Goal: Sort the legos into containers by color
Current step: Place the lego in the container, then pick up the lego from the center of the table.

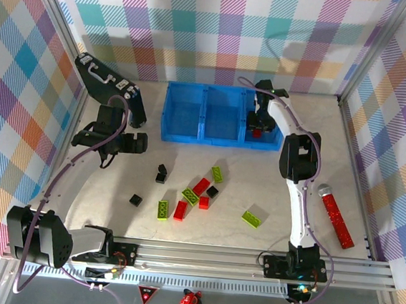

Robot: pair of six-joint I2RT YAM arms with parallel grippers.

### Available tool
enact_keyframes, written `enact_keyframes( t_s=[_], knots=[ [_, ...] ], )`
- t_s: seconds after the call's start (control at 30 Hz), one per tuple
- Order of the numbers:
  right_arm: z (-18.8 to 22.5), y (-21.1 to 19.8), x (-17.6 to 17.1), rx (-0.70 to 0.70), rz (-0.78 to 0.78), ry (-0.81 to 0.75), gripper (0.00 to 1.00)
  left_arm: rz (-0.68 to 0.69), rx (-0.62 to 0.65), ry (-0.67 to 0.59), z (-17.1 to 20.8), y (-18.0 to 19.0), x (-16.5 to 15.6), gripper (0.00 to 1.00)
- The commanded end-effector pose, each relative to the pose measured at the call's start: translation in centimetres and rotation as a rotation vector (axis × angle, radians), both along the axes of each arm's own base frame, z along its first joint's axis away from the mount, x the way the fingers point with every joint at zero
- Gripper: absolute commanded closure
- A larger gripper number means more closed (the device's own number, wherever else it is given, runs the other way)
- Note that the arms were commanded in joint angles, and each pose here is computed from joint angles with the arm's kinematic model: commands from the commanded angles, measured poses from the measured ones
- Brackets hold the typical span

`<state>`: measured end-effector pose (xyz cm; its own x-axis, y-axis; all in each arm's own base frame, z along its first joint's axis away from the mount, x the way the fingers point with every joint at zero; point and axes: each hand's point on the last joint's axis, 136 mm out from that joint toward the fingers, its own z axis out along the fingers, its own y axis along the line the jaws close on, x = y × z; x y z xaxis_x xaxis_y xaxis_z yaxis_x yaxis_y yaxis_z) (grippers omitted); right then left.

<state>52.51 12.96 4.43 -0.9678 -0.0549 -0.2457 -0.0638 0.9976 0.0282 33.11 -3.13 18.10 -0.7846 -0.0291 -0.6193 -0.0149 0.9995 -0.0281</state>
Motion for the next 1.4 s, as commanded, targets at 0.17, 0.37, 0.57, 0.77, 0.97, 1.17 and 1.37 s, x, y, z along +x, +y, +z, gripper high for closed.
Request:
enact_keyframes(
  t_s=[0.17,0.37,0.57,0.77,0.97,1.17,1.37],
  knots=[
    [6.7,-0.1,-1.9,0.042,-0.023,-0.061,0.46,-0.004,-0.032,0.025,-0.2,-0.6,-0.3,0.0],
    [8.2,0.4,-4.2,0.069,-0.024,-0.071,0.46,0.03,-0.132,0.036,-0.2,-1.7,-0.2,0.0],
    [9.6,1.0,-7.2,0.087,-0.019,-0.07,0.46,0.061,-0.263,0.124,-0.7,-3.6,-0.8,0.0],
    [10.1,1.8,-10.7,0.128,-0.014,-0.059,0.46,0.06,-0.276,0.235,-2.2,-5.6,-2.3,0.04],
    [9.5,1.4,-14.1,0.15,-0.057,-0.007,0.46,0.029,-0.213,0.275,-4.0,-7.7,-3.9,0.1],
    [8.7,0.8,-16.4,0.145,-0.057,-0.001,0.46,-0.03,-0.228,0.308,-5.7,-9.5,-4.9,0.22],
    [8.1,0.5,-17.7,0.148,-0.054,0.012,0.46,-0.047,-0.154,0.35,-8.0,-9.4,-5.5,0.28]
  ],
)
